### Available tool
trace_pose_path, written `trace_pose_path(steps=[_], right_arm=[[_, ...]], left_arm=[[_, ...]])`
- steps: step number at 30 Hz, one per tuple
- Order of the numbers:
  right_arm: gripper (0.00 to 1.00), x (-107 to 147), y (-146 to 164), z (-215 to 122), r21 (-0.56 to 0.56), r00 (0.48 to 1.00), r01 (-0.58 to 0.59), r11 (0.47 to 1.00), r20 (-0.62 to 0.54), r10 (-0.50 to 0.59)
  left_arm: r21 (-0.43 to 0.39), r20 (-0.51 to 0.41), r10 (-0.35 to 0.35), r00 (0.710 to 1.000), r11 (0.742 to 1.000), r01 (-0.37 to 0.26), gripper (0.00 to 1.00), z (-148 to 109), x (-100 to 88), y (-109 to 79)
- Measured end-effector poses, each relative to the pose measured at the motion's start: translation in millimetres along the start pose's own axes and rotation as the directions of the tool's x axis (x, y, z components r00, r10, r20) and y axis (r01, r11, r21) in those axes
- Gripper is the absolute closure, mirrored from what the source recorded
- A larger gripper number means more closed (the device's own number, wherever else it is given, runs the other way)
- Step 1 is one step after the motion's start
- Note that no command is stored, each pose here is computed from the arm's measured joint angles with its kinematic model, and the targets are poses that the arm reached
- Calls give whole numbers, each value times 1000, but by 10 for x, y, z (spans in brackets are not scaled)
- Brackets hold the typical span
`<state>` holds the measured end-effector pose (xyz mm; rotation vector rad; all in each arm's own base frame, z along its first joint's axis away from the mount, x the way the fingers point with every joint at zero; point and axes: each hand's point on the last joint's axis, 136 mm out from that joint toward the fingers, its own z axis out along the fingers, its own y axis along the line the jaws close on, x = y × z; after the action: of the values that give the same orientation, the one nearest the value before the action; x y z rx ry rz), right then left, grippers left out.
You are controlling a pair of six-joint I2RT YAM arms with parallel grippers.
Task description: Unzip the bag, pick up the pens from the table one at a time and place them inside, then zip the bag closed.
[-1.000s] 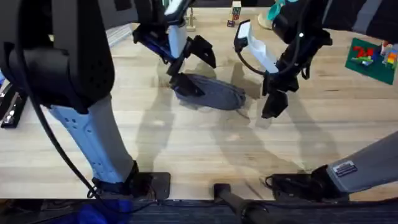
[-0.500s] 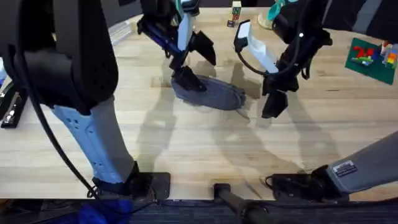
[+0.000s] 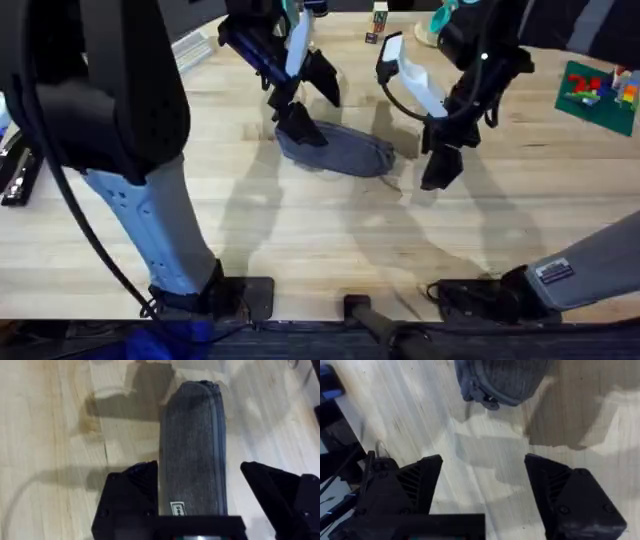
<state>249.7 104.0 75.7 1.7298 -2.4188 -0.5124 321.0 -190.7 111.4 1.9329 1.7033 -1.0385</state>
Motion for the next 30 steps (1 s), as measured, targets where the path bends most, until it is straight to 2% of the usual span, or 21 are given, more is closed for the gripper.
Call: trace_pose_path(steps=[8,22,23,25,28,29,30], right_arm=[[5,28,48,-1,-19,1000,-6,1000,-11,6],[5,35,61,-1,-25,1000,-7,1000,-14,7],[5,36,61,-2,-24,1000,-8,1000,-14,8],[5,35,61,-1,-24,1000,-8,1000,-14,8],[4,35,61,-2,-24,1000,-8,1000,-14,8],[4,35,60,-1,-24,1000,-8,1000,-14,7],[4,35,60,-1,-24,1000,-8,1000,-14,7]], left_arm=[[2,-35,-56,998,998,56,3,5,54,-9],[14,-43,-60,997,998,61,6,52,23,-31],[14,-43,-66,997,998,67,54,52,23,-32],[14,-44,-68,997,998,68,329,52,23,-32],[15,-44,-68,997,998,69,799,52,25,-33],[14,-47,-63,997,998,64,919,53,28,-30],[12,-48,-62,997,998,63,947,55,28,-25]])
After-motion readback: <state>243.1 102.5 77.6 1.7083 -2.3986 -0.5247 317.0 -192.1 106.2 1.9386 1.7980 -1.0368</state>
